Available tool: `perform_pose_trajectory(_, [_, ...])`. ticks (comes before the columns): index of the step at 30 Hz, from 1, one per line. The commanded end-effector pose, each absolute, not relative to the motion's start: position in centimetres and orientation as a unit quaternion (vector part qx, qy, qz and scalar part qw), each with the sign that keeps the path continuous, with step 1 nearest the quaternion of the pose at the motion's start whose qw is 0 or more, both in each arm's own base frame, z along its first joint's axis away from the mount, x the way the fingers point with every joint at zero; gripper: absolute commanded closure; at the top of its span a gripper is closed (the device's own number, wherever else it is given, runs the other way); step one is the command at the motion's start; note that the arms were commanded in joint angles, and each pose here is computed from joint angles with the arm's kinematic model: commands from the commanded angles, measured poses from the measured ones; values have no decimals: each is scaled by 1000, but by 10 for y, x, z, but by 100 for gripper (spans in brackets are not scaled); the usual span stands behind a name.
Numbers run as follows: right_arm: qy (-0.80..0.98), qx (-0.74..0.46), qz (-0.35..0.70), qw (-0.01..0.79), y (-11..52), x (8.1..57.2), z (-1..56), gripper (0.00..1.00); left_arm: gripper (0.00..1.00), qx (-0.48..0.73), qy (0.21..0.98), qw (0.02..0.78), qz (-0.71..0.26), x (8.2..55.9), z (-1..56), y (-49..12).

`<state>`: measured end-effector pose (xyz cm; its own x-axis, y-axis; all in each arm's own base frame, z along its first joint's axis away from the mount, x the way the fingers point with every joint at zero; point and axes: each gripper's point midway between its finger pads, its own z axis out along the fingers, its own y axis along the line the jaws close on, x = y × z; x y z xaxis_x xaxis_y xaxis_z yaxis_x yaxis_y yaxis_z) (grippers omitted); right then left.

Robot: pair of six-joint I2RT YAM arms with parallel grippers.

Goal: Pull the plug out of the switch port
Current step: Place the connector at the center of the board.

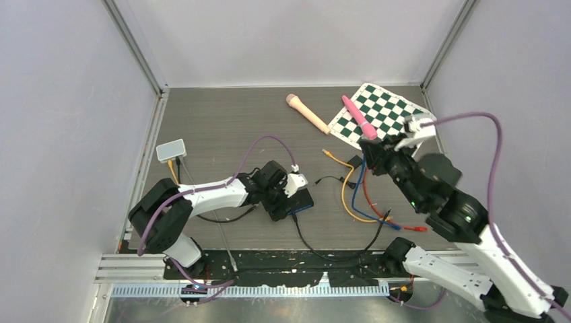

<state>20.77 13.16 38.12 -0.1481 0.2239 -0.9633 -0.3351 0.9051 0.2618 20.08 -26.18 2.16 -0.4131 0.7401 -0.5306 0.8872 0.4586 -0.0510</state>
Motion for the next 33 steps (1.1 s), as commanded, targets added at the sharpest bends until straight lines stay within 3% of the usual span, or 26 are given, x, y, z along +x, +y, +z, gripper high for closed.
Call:
perform_pose_trajectory(1, [777,-109,237,572,159,252,326,95,63,489,815,249,-185,209,35,-275])
perform_pose_trajectory(5, [803,-152,352,457,192,273,268,95,63,487,814,253,-188,208,37,-275])
perform_pose_trajectory(7, [822,-134,358,422,196,287,241,95,63,485,816,253,-189,208,37,-275])
perform_pose_trajectory(14, [828,-80,392,393,214,334,223,95,63,479,817,258,-193,209,39,-277])
perform_pose_trajectory(19, [847,-18,347,403,203,377,203,94,63,483,819,247,-188,208,34,-276])
perform_pose_trajectory(22, [853,-9,333,401,202,394,187,87,62,483,819,247,-187,208,32,-274])
perform_pose_trajectory(26, [884,34,232,405,171,412,160,67,60,482,820,250,-184,209,33,-274])
perform_pose_trajectory(31, [883,34,218,415,159,393,164,45,58,482,820,250,-183,209,32,-274])
perform_pose_trajectory(33, [877,23,231,420,160,379,172,42,58,482,820,249,-184,209,32,-274])
